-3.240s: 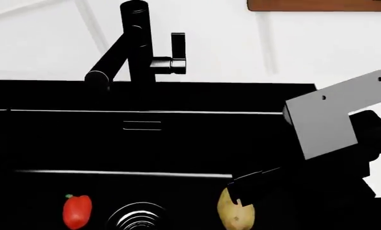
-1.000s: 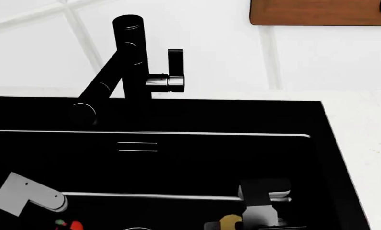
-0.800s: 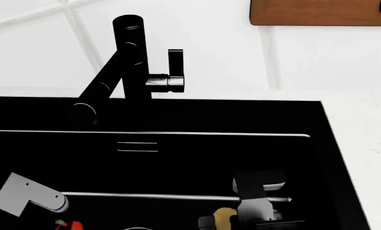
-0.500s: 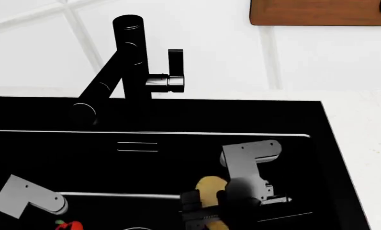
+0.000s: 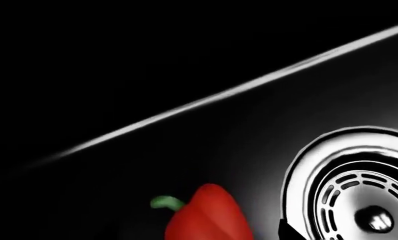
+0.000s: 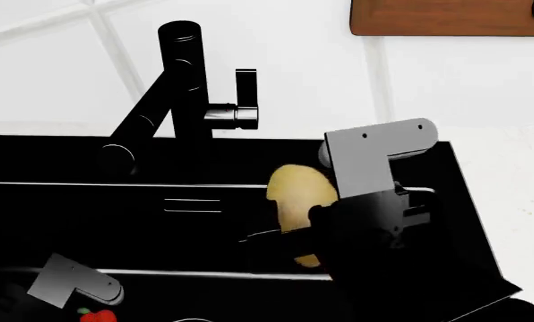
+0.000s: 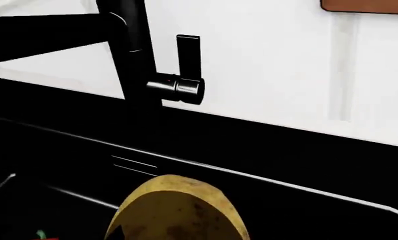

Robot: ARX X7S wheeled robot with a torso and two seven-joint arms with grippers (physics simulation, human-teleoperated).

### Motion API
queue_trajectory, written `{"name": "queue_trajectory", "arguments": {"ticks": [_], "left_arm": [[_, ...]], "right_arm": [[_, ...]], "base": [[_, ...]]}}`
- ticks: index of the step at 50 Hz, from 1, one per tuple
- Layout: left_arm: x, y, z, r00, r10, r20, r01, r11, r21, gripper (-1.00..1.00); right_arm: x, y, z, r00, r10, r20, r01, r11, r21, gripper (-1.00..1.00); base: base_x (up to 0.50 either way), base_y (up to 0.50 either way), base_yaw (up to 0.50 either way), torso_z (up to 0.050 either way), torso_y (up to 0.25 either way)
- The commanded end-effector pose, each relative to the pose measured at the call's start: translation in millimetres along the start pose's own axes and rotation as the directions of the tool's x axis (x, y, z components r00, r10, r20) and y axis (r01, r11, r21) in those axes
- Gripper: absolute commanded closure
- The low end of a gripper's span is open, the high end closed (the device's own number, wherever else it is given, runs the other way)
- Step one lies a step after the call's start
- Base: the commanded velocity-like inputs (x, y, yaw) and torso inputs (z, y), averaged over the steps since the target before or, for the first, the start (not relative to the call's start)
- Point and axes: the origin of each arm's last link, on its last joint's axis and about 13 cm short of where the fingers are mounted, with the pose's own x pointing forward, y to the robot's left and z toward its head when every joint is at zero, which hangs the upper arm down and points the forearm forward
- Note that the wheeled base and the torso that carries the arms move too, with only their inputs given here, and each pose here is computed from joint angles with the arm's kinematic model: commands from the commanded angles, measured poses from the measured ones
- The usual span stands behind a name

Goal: Pick the vegetables from the sink and place them on the cutting board.

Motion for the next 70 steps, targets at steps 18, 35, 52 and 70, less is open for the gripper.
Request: {"name": "queue_trajectory", "arguments": {"ticks": [18,35,52,70], "left_arm": [[40,-16.5,-24,0.993,-0.002,-0.120,0.008,0.999,0.048,-1.00],[19,-15.5,-14,0.998,0.017,-0.062,-0.013,0.997,0.074,1.00],[-59,13.7,20,0.987,0.094,0.133,-0.099,0.995,0.025,1.00],[-132,32.8,48,0.930,0.119,0.348,-0.111,0.993,-0.044,1.00]], "right_arm": [[-60,1.3,34,0.988,-0.001,0.157,0.006,0.999,-0.031,1.00],[-58,0.9,27,0.990,0.001,0.139,0.002,1.000,-0.017,1.00],[-64,0.9,28,0.987,-0.001,0.161,0.002,1.000,-0.004,1.00],[-70,-0.3,29,0.975,0.002,0.220,0.001,1.000,-0.013,1.00]], "base": [[0.00,0.00,0.00,0.000,0.000],[0.00,0.00,0.00,0.000,0.000],[0.00,0.00,0.00,0.000,0.000],[0.00,0.00,0.00,0.000,0.000]]}}
